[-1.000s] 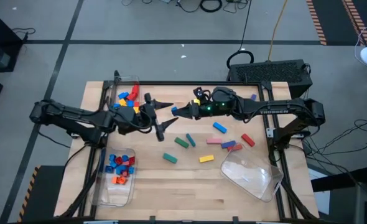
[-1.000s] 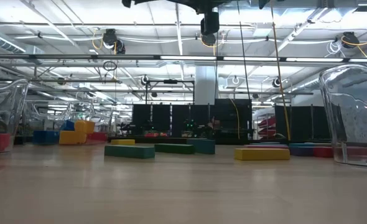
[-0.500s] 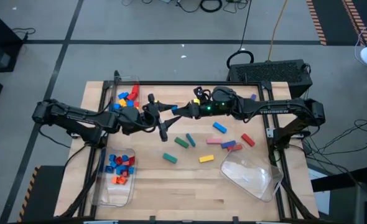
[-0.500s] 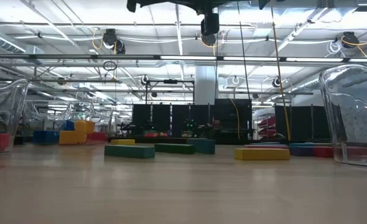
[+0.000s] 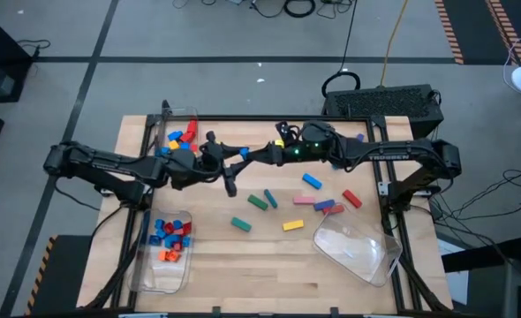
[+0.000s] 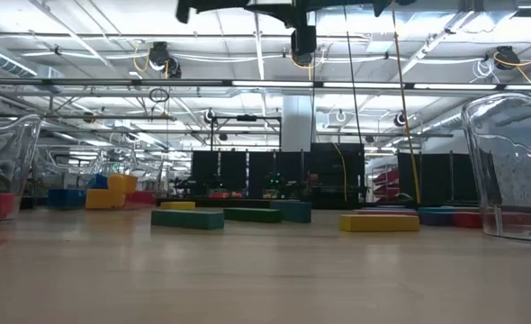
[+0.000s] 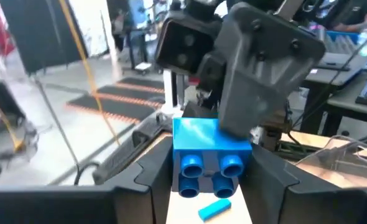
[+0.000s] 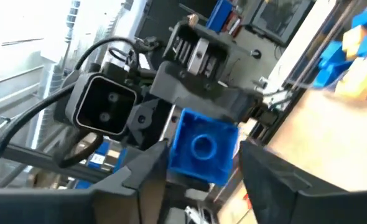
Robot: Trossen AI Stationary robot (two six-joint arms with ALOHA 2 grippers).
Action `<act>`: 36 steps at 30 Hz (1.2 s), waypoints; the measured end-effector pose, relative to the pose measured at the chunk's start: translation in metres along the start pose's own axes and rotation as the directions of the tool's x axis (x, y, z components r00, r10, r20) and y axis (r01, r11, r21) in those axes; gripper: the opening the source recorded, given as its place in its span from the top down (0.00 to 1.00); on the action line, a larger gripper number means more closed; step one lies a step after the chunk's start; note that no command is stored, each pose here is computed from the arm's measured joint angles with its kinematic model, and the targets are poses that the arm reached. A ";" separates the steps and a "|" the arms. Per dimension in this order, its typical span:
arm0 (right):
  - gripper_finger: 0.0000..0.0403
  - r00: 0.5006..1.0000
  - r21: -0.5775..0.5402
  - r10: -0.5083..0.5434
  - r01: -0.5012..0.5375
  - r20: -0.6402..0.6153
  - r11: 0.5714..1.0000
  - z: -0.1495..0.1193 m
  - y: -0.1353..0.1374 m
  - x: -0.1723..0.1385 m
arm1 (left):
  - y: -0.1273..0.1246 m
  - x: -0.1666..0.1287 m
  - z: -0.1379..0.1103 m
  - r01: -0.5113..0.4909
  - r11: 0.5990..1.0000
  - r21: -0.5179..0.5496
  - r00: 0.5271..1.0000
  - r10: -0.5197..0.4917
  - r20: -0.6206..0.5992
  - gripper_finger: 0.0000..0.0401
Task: Sort blocks by size
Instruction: Put the blue four stud game piece into the bottom left transparent bin
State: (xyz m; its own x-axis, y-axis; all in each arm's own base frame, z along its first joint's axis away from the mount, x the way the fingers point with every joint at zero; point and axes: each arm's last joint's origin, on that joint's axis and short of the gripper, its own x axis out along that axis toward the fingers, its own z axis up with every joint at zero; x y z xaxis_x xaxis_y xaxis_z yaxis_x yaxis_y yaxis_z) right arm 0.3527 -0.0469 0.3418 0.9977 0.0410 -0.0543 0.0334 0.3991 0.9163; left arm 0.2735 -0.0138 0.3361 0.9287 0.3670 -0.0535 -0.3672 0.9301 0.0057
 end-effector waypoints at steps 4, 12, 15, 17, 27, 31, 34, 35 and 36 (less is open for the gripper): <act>0.49 1.000 -0.029 -0.010 0.010 0.020 1.000 0.008 -0.003 -0.002 | 0.004 -0.016 0.006 -0.007 0.998 -0.057 0.994 0.001 -0.108 0.62; 0.46 0.997 -0.034 -0.064 0.065 0.039 0.997 0.020 -0.013 -0.005 | 0.007 -0.065 -0.007 0.047 0.985 -0.168 0.880 -0.120 -0.460 0.62; 0.47 0.996 -0.026 -0.084 0.084 0.008 0.996 0.022 -0.018 -0.007 | 0.005 -0.087 -0.018 0.071 0.963 -0.261 0.752 -0.224 -0.620 0.62; 0.47 0.994 -0.025 -0.109 0.109 -0.014 0.994 0.022 -0.021 -0.007 | 0.002 -0.100 -0.024 0.059 0.944 -0.325 0.665 -0.280 -0.692 0.62; 0.47 0.971 -0.069 -0.226 0.221 -0.074 0.973 0.015 -0.032 -0.009 | -0.007 -0.153 -0.051 -0.023 0.971 -0.240 0.294 -0.223 -0.929 0.62; 0.47 0.959 -0.081 -0.266 0.259 -0.098 0.963 0.012 -0.036 -0.010 | -0.009 -0.157 -0.064 -0.062 0.972 -0.225 0.264 -0.201 -0.943 0.62; 0.47 0.955 -0.081 -0.277 0.269 -0.111 0.960 0.009 -0.036 -0.010 | -0.010 -0.160 -0.076 -0.106 0.974 -0.202 0.230 -0.173 -0.958 0.62; 0.47 0.954 -0.084 -0.278 0.270 -0.114 0.959 0.008 -0.036 -0.010 | -0.011 -0.160 -0.080 -0.115 0.974 -0.194 0.222 -0.165 -0.961 0.62; 0.47 0.954 -0.087 -0.277 0.268 -0.116 0.959 0.007 -0.036 -0.010 | -0.011 -0.162 -0.083 -0.115 0.976 -0.184 0.215 -0.157 -0.964 0.62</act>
State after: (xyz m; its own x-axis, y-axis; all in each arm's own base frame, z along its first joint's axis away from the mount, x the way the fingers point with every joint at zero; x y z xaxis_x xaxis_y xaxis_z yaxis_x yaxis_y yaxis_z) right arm 0.3423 -0.0684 0.3126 0.9353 0.0350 -0.3522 0.2948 0.4737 0.8299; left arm 0.1231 -0.0843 0.2614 0.2076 -0.0804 -0.9749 -0.4749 0.8630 -0.1723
